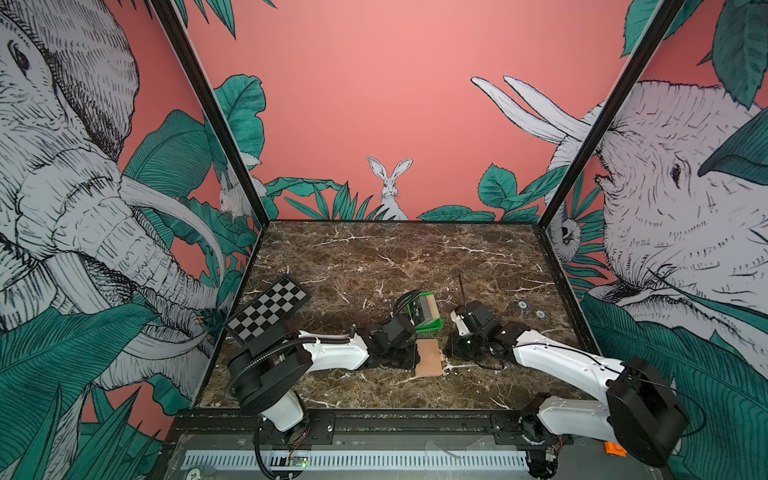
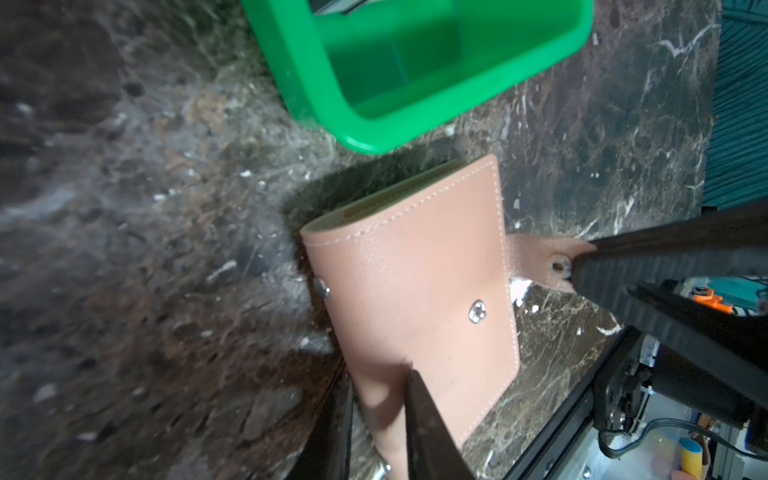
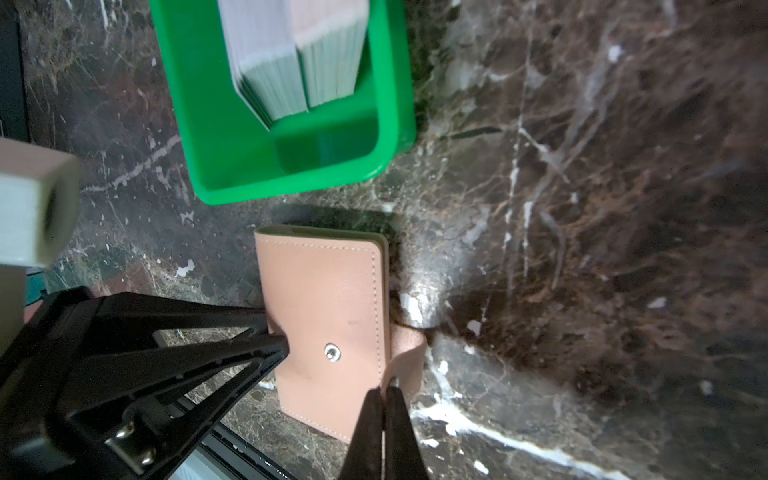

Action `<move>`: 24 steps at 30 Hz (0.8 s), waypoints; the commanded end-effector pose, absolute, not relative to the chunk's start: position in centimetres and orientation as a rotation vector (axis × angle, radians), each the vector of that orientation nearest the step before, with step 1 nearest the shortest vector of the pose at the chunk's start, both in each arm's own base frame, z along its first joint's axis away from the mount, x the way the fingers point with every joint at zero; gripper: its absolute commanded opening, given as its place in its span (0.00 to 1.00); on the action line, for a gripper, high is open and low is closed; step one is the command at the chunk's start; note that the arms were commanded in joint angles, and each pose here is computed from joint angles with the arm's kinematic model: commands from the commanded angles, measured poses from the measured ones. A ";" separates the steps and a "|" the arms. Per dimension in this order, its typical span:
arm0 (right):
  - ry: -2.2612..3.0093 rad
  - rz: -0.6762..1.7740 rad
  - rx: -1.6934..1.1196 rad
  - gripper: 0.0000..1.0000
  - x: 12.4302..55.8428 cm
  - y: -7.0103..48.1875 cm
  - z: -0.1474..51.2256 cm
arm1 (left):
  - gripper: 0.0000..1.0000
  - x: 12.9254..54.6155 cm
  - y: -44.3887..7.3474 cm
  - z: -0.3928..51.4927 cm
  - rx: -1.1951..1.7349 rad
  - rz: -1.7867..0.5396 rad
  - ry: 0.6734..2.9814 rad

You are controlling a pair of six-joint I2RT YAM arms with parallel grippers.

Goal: Put the credit cards into the card holder

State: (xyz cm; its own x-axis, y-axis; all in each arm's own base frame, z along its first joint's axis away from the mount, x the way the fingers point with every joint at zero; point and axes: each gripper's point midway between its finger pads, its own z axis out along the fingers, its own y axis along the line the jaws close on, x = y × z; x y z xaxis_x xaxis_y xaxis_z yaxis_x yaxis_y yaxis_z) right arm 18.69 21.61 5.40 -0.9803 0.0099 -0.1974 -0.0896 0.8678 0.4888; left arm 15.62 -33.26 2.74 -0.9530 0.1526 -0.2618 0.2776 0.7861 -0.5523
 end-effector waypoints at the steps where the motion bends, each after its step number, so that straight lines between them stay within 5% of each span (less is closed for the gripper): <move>1: 2.838 0.712 -0.109 0.01 19.0 22.1 5.7 | 0.24 15.1 -32.7 2.1 0.332 -0.882 2.792; 24: 2.892 0.631 -0.251 0.00 18.6 25.1 4.6 | 0.24 15.2 -32.8 2.2 0.335 -0.889 2.786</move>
